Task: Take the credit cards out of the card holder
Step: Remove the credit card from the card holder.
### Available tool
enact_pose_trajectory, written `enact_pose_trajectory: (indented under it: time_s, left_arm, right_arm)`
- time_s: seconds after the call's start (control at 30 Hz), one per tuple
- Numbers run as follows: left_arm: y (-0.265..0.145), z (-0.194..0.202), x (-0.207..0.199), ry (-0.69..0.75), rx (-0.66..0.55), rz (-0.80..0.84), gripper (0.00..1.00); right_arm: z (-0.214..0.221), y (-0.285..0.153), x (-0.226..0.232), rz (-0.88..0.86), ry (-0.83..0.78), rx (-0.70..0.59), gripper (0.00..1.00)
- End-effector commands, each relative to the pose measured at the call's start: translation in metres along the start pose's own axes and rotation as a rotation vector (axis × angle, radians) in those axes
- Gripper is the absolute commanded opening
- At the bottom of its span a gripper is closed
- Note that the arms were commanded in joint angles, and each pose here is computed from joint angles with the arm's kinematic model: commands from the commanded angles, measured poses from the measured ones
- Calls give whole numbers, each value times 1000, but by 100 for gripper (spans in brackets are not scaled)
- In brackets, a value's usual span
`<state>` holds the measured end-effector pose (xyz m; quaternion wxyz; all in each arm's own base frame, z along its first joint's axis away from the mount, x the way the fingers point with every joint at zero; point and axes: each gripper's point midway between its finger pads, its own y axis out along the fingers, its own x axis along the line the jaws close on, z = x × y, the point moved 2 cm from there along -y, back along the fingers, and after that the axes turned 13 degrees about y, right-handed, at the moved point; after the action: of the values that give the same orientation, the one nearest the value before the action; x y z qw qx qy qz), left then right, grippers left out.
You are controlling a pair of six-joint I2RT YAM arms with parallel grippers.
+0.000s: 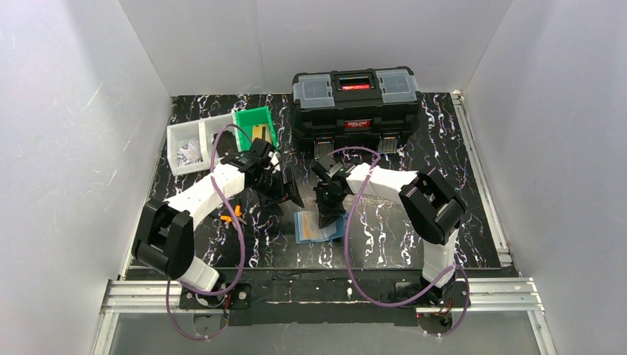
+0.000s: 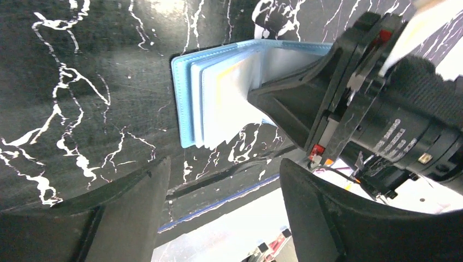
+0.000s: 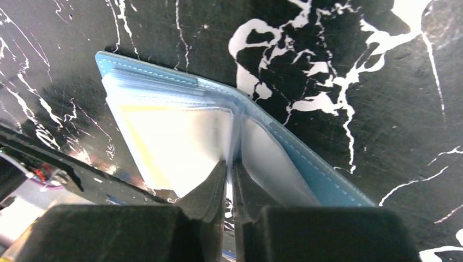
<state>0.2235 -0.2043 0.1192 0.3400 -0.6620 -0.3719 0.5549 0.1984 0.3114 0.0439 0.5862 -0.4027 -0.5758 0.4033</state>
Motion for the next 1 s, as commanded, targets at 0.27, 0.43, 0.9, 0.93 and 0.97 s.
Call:
enact_pose_trajectory:
  time_s: [0.27, 0.43, 0.9, 0.93, 0.97]
  left_arm:
    - [28, 14, -12, 5, 72, 23, 42]
    - [29, 12, -23, 26, 63, 62, 32]
    - [54, 9, -36, 91, 102, 83, 29]
    - [58, 9, -34, 94, 107, 80, 29]
    - [61, 9, -33, 94, 111, 77, 29]
  right_arm:
    - [6, 19, -31, -30, 98, 71, 3]
    - [6, 22, -33, -47, 116, 83, 1]
    - [4, 23, -30, -94, 137, 101, 1]
    - [3, 23, -30, -94, 138, 100, 1]
    - [3, 23, -31, -92, 139, 102, 1]
